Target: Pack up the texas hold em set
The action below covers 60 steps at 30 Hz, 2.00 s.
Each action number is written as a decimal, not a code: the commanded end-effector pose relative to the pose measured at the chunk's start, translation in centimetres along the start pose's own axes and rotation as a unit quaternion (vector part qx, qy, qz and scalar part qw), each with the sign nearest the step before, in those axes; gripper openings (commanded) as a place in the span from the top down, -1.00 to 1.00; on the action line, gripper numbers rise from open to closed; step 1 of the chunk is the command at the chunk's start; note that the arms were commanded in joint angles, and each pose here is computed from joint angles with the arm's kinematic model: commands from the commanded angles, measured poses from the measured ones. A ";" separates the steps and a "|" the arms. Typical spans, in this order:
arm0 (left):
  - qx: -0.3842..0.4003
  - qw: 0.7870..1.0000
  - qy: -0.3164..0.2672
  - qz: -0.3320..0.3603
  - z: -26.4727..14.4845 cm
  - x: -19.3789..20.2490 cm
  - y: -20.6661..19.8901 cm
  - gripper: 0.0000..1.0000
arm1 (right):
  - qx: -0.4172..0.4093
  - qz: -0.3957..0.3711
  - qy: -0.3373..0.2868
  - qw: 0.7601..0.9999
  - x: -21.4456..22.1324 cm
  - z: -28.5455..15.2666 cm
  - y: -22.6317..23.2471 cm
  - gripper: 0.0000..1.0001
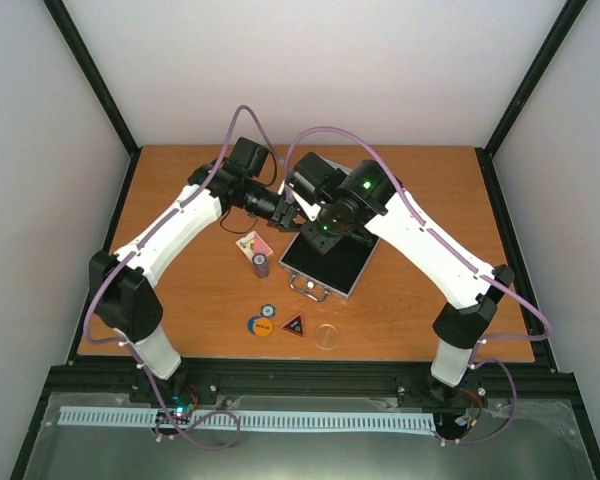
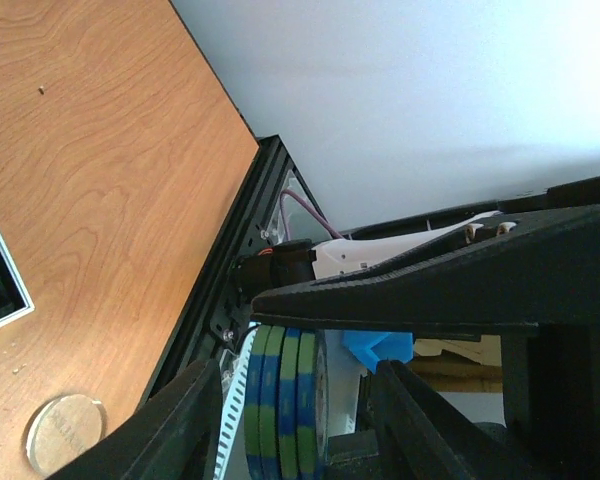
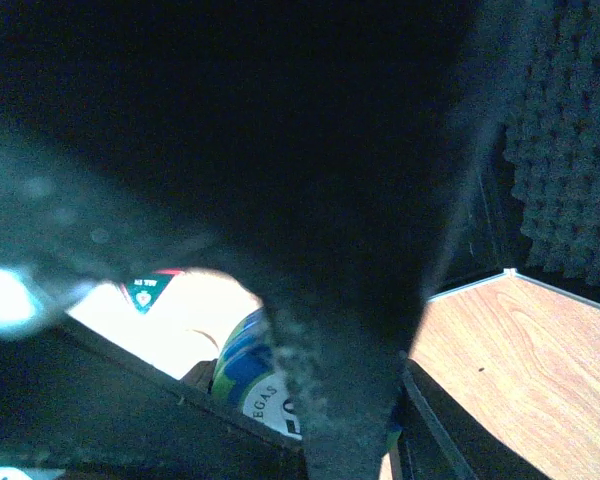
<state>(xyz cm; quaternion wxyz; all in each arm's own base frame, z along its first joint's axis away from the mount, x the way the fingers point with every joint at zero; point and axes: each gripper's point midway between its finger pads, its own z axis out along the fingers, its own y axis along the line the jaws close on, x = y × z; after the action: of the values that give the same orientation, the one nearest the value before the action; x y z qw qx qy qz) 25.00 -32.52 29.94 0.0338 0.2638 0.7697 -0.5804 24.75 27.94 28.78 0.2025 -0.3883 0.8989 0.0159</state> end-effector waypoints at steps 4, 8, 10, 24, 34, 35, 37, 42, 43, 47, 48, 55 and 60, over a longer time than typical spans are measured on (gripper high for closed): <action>0.141 0.986 0.081 0.041 1.7 3.1 -7.5 -0.08 | 0.044 0.043 -0.100 0.993 -6.6 1.2 -2.4 0.94; 0.154 0.983 0.086 0.043 1.8 3.2 -7.8 -0.17 | 0.045 0.043 -0.104 0.993 -6.7 0.9 -2.4 0.95; 0.154 0.983 0.086 0.045 1.7 3.3 -7.8 -0.06 | 0.046 0.042 -0.102 0.993 -6.6 1.0 -2.5 0.95; 0.140 0.986 0.084 0.036 2.1 2.7 -7.4 0.87 | 0.047 0.044 -0.096 0.993 -6.5 1.3 -2.4 0.94; 0.121 0.989 0.079 0.039 2.1 2.6 -7.2 0.98 | 0.058 0.046 -0.093 0.993 -6.3 1.4 -2.8 0.94; 0.114 0.990 0.078 0.039 2.1 2.6 -6.9 0.98 | 0.059 0.046 -0.095 0.993 -6.3 1.3 -2.9 0.94; 0.090 0.992 0.074 0.038 2.1 2.5 -6.5 0.98 | 0.068 0.048 -0.094 0.992 -6.3 1.3 -3.2 0.94; 0.053 0.996 0.064 0.042 1.9 2.1 -5.8 0.99 | 0.091 0.056 -0.093 0.990 -6.1 1.1 -4.0 0.70; 0.051 0.996 0.062 0.042 1.9 2.1 -5.8 0.98 | 0.093 0.056 -0.093 0.990 -6.1 1.1 -4.0 0.66; 0.049 0.996 0.062 0.039 1.9 2.0 -5.7 0.98 | 0.099 0.060 -0.096 0.989 -6.1 0.9 -4.3 0.44; 0.046 0.996 0.061 0.037 1.9 1.9 -5.6 0.98 | 0.100 0.061 -0.097 0.988 -6.1 0.9 -4.3 0.35; 0.044 0.997 0.058 0.034 2.0 1.6 -5.5 0.98 | 0.098 0.063 -0.101 0.988 -6.0 0.3 -4.4 -0.16; 0.040 0.997 0.057 0.032 2.0 1.6 -5.3 0.98 | 0.087 0.059 -0.100 0.989 -5.4 0.3 -4.0 -0.36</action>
<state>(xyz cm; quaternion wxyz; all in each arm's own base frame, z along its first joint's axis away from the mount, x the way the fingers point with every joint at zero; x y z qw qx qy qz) 25.97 -33.48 30.63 0.0416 0.2824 0.7704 -0.5702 26.47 27.01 29.98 0.2352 -0.3502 0.9066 -0.0090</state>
